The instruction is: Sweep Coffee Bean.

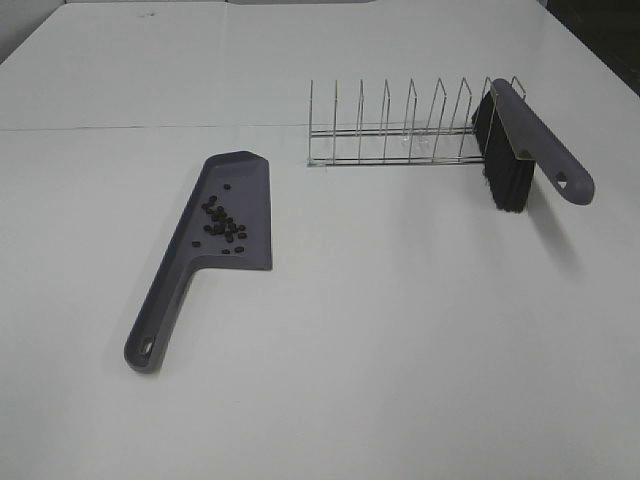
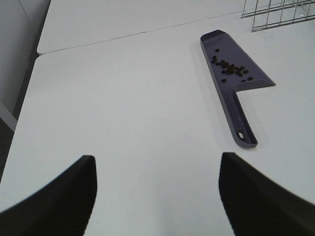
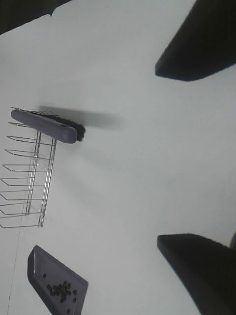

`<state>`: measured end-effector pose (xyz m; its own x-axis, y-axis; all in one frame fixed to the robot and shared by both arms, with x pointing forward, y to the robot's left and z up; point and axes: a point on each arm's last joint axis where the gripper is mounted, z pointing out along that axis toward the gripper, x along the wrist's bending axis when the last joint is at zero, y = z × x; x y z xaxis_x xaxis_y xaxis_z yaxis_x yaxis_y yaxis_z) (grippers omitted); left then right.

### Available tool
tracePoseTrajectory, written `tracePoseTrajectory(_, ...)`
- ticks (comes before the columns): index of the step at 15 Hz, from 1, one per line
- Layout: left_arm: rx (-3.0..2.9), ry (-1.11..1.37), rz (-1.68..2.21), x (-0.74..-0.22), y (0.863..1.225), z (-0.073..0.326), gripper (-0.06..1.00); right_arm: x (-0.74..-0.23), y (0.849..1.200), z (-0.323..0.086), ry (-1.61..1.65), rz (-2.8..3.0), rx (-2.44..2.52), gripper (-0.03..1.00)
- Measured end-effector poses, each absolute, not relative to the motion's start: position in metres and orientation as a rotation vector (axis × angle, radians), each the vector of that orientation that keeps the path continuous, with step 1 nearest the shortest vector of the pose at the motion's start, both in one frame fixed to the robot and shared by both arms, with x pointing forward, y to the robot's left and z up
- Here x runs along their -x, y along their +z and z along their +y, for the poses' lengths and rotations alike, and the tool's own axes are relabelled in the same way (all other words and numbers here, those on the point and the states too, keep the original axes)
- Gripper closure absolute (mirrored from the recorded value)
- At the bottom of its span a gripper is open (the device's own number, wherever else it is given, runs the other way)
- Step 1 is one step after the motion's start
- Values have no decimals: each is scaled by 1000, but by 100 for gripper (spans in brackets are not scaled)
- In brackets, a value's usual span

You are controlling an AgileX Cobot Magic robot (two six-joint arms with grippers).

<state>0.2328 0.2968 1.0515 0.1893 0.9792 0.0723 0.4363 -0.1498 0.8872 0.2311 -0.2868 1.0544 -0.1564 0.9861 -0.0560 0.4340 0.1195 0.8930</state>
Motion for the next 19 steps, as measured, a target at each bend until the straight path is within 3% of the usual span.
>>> tracePoseTrajectory(19,-1708,908,1346,-233,1051,297,30,-231,1054,-287,989,1690,-1397,26)
